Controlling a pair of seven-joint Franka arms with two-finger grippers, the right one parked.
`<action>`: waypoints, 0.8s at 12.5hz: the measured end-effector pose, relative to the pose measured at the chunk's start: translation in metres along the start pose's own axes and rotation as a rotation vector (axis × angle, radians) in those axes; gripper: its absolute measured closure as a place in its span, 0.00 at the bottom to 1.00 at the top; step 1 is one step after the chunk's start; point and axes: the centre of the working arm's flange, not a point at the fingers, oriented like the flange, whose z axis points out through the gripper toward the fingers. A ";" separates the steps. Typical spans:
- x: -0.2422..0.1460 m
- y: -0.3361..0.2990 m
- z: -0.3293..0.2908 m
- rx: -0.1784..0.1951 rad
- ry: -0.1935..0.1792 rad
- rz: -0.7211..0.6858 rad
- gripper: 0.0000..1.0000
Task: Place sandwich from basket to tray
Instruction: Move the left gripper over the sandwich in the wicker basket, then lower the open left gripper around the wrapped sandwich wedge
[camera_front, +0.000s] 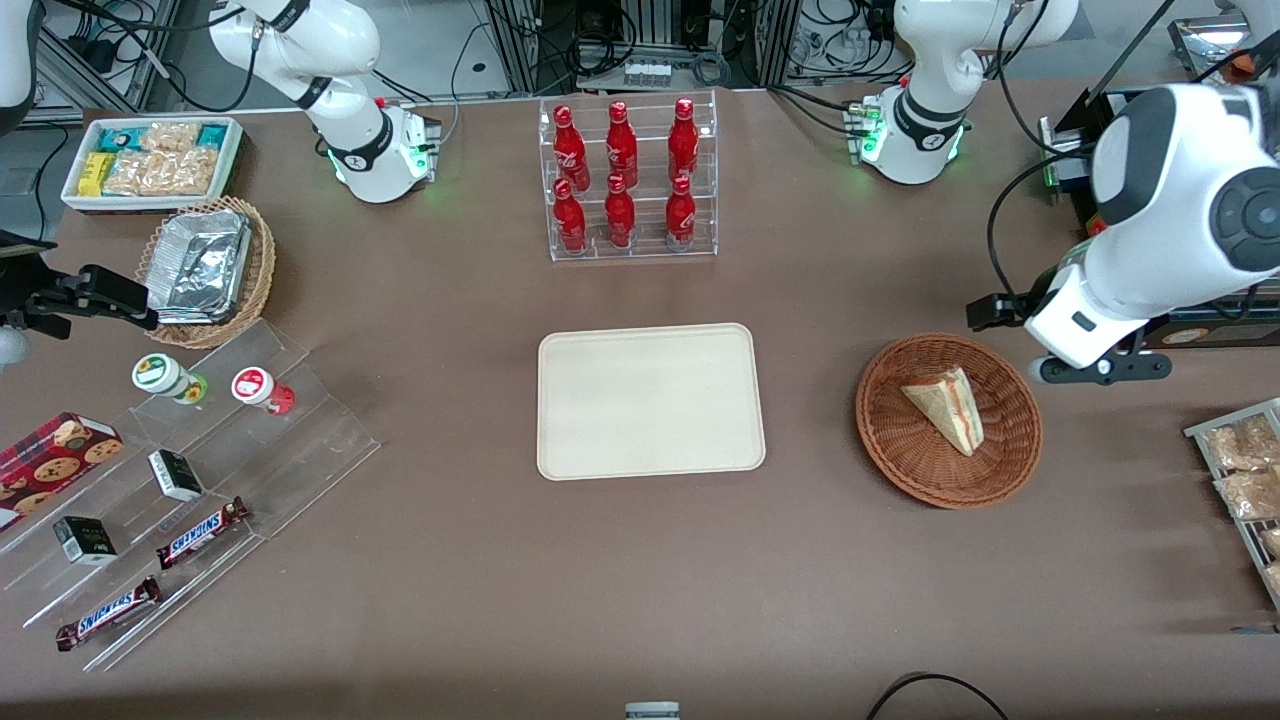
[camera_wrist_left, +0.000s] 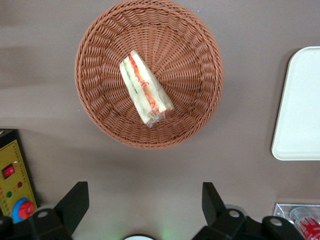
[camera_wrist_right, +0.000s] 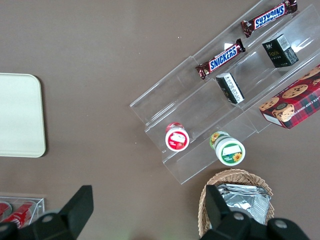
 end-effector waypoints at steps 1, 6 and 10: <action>0.002 0.000 0.012 -0.002 0.010 -0.001 0.00; 0.013 0.002 0.084 -0.011 0.047 -0.089 0.00; 0.026 0.004 0.110 -0.015 0.045 -0.198 0.00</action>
